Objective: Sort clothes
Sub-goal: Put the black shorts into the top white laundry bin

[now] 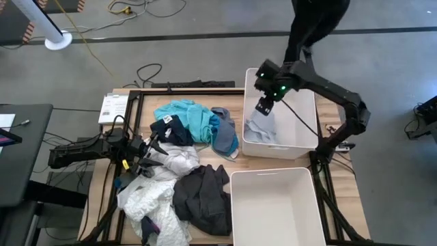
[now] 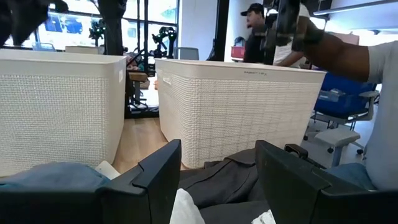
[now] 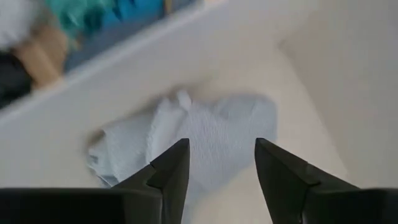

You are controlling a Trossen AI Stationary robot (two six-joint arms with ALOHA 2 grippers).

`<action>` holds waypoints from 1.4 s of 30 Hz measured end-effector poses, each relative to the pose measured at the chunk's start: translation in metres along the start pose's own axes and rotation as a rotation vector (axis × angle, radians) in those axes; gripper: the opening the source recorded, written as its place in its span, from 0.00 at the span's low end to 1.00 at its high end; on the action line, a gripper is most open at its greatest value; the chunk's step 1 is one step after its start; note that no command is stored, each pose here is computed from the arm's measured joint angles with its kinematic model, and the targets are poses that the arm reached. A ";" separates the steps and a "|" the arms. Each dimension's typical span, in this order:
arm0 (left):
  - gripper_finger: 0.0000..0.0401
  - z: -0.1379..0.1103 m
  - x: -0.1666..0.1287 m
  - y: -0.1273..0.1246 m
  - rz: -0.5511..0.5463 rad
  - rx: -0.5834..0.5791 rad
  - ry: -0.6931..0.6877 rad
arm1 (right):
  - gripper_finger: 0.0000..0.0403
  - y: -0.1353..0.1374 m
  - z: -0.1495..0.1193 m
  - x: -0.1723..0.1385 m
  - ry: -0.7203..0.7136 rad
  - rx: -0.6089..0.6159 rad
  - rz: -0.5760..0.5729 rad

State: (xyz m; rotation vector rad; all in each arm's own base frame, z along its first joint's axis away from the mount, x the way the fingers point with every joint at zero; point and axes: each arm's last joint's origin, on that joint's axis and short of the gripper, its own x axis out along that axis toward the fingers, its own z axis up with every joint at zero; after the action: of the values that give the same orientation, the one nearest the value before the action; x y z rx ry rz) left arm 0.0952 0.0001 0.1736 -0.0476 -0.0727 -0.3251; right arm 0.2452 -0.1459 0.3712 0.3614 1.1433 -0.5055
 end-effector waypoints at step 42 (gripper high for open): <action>0.50 0.070 -0.005 0.007 0.461 -0.023 -0.040 | 0.47 0.239 -0.005 -0.003 -0.538 -0.682 0.424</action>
State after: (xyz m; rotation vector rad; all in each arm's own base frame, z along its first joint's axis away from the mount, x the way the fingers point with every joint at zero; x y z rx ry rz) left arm 0.0879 0.0123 0.2424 -0.0913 -0.0954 0.1362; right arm 0.3724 0.0561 0.3759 -0.1306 0.6282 0.1727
